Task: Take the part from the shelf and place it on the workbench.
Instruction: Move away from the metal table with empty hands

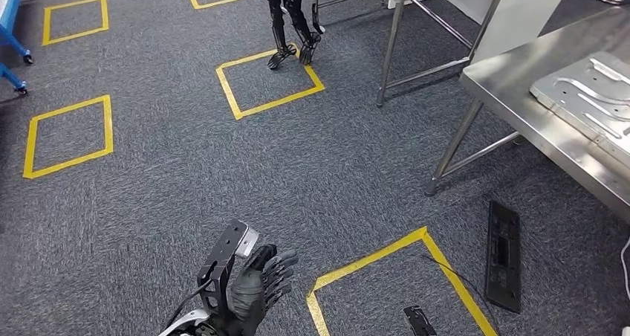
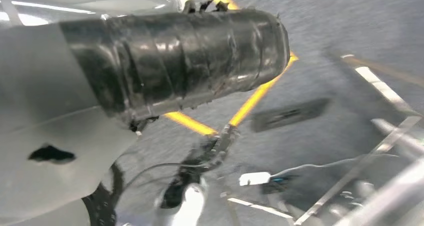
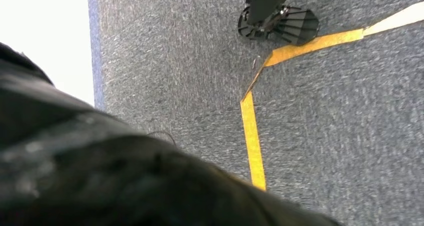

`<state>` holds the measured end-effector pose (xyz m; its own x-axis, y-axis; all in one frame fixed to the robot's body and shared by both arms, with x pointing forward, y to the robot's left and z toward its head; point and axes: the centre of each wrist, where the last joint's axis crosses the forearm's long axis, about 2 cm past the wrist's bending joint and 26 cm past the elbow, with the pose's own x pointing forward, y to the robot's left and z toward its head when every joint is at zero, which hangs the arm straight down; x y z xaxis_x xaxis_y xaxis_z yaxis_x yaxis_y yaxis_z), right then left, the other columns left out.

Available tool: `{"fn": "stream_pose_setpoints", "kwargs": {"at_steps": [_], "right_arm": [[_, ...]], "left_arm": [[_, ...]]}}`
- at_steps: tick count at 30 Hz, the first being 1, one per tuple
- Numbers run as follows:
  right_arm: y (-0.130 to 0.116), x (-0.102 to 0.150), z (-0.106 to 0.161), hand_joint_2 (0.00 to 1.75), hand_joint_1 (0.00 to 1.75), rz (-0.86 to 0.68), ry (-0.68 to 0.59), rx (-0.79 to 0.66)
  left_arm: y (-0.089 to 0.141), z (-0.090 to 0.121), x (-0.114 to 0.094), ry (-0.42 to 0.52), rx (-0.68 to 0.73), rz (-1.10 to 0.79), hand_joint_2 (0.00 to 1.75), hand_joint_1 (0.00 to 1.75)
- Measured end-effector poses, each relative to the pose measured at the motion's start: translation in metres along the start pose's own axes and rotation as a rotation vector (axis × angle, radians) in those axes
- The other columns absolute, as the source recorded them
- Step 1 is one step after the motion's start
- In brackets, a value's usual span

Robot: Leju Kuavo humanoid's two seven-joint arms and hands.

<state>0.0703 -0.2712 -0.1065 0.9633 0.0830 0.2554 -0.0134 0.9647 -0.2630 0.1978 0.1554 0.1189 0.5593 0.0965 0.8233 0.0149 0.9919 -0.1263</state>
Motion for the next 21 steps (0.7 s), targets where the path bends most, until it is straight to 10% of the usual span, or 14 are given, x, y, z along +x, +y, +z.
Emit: {"fn": "stream_pose_setpoints", "kwargs": {"at_steps": [21], "right_arm": [[0.003,-0.002,0.001,0.0,0.0,0.02,0.007,0.026]], "left_arm": [[0.018,0.02,-0.02,0.023,0.054,0.042,0.0,0.0]]}}
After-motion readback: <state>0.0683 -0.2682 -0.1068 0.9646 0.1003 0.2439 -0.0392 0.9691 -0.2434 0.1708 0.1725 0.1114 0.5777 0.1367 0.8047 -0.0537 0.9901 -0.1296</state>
